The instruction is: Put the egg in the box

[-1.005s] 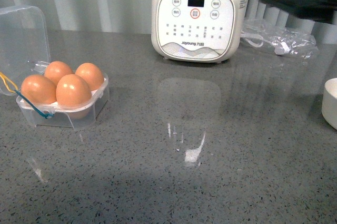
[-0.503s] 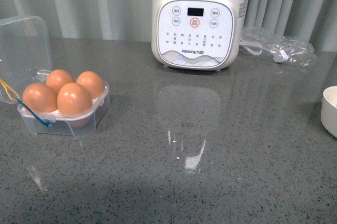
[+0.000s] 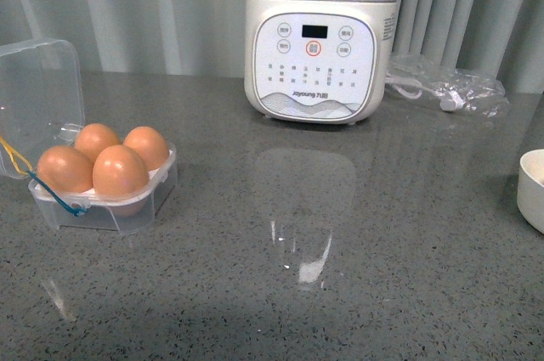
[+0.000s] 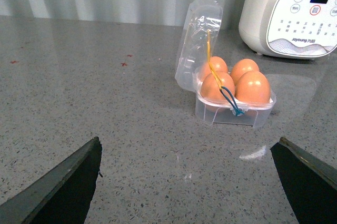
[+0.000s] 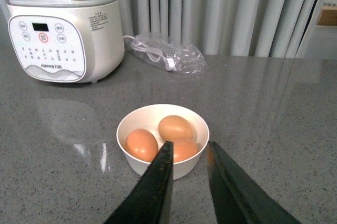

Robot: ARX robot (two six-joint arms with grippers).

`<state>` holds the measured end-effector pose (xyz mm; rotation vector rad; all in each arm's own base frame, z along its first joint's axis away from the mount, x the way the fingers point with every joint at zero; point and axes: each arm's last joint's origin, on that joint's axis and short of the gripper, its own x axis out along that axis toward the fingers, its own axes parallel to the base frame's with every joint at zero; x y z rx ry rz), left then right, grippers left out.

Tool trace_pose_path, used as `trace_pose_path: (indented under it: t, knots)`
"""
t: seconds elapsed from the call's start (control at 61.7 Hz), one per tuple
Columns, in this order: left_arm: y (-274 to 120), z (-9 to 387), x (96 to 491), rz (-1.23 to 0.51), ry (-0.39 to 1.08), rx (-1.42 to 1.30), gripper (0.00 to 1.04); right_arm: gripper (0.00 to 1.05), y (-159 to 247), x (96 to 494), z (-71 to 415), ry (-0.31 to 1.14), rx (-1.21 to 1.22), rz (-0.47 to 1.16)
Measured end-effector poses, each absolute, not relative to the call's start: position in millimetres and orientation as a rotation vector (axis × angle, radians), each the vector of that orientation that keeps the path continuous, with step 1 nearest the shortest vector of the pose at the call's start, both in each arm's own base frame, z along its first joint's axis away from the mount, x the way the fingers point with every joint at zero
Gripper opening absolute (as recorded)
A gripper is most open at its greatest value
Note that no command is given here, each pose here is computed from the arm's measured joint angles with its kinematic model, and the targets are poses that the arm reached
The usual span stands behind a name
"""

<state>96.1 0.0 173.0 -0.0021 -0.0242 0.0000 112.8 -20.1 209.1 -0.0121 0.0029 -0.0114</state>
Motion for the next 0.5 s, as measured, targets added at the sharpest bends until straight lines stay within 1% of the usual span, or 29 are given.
trace_pose_path:
  t: [0.016, 0.032, 0.065, 0.195, 0.259, 0.357, 0.503]
  knots:
    - [0, 173, 96, 0.0, -0.024, -0.002, 0.98, 0.14, -19, 112, 207, 0.004, -0.012, -0.011]
    - [0, 173, 96, 0.0, -0.024, -0.002, 0.98, 0.12, -19, 112, 206, 0.004, -0.011, -0.011]
    - [0, 173, 96, 0.001, -0.024, -0.002, 0.98, 0.03, -17, 112, 203, 0.004, -0.011, -0.008]
    - [0, 173, 96, 0.0, -0.024, -0.002, 0.98, 0.03, -12, 109, 195, 0.001, -0.011, -0.007]
    - [0, 173, 96, 0.0, -0.024, -0.002, 0.98, 0.03, -7, 109, 191, 0.003, -0.01, -0.04]
    - [0, 173, 96, 0.0, -0.024, -0.002, 0.98, 0.03, -1, 101, 183, 0.03, -0.011, 0.005]
    - [0, 173, 96, 0.0, -0.024, -0.002, 0.98, 0.03, 0, 98, 183, -0.001, -0.01, -0.003]
